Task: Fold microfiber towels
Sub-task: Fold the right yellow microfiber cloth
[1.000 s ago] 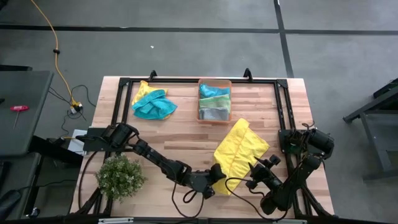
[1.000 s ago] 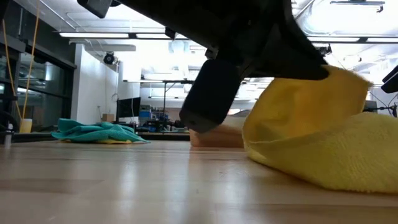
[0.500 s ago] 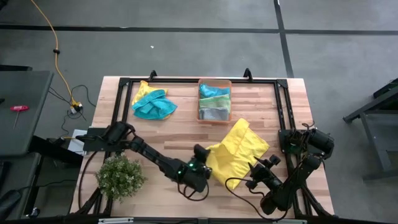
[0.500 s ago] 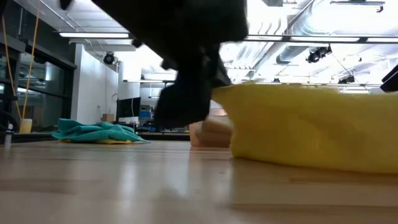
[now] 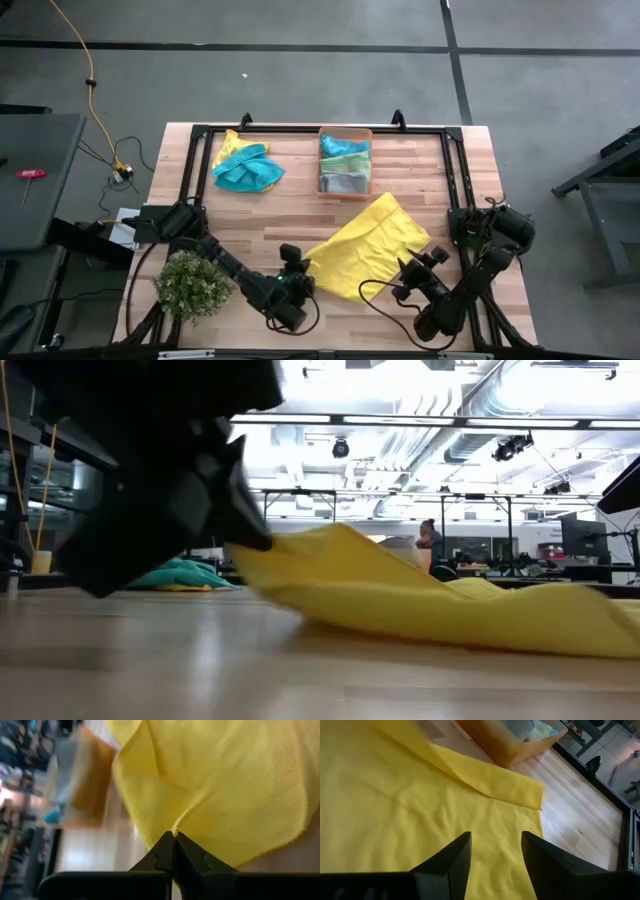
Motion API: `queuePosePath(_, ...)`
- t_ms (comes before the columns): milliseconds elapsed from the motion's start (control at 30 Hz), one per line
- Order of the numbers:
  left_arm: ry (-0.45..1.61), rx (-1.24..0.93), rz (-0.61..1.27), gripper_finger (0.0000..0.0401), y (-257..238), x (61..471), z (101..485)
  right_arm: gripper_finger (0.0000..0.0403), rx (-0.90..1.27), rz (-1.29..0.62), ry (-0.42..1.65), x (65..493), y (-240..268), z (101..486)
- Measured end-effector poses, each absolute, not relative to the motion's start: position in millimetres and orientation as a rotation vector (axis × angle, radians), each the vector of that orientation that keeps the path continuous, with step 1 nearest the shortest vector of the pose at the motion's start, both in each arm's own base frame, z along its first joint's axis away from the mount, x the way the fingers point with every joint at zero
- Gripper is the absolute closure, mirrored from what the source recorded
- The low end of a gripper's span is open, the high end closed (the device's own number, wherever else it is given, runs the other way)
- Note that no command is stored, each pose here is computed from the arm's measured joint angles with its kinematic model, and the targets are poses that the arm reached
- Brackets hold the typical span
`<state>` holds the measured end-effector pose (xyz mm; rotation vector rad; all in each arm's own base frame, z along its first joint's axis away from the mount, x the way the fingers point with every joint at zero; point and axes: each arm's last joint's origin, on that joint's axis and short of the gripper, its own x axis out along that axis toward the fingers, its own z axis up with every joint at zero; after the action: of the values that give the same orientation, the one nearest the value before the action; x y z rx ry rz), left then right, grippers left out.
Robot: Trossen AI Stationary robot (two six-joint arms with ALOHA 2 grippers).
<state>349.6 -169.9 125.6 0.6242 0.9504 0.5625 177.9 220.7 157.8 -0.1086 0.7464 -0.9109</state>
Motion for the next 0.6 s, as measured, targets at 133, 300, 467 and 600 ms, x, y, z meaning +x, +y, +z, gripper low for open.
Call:
queuePosePath(133, 0.99, 0.572, 0.601, 0.0401, -172.4, 337.4, 124.3, 0.0236, -0.102, -0.926, 0.753, 180.7, 218.2, 157.7)
queuePosePath(300, 1.028, 0.534, 0.7, 0.0401, -166.5, 325.0, 125.1, 0.0236, -0.085, -0.952, 0.767, 185.5, 214.3, 157.3)
queuePosePath(467, 1.095, 0.511, 0.741, 0.0394, -157.4, 321.4, 125.6, 0.0236, -0.071, -0.981, 0.781, 190.6, 209.5, 157.1)
queuePosePath(600, 1.134, 0.577, 0.742, 0.0374, -152.6, 319.4, 126.8, 0.0236, -0.062, -0.999, 0.788, 193.9, 206.4, 157.0)
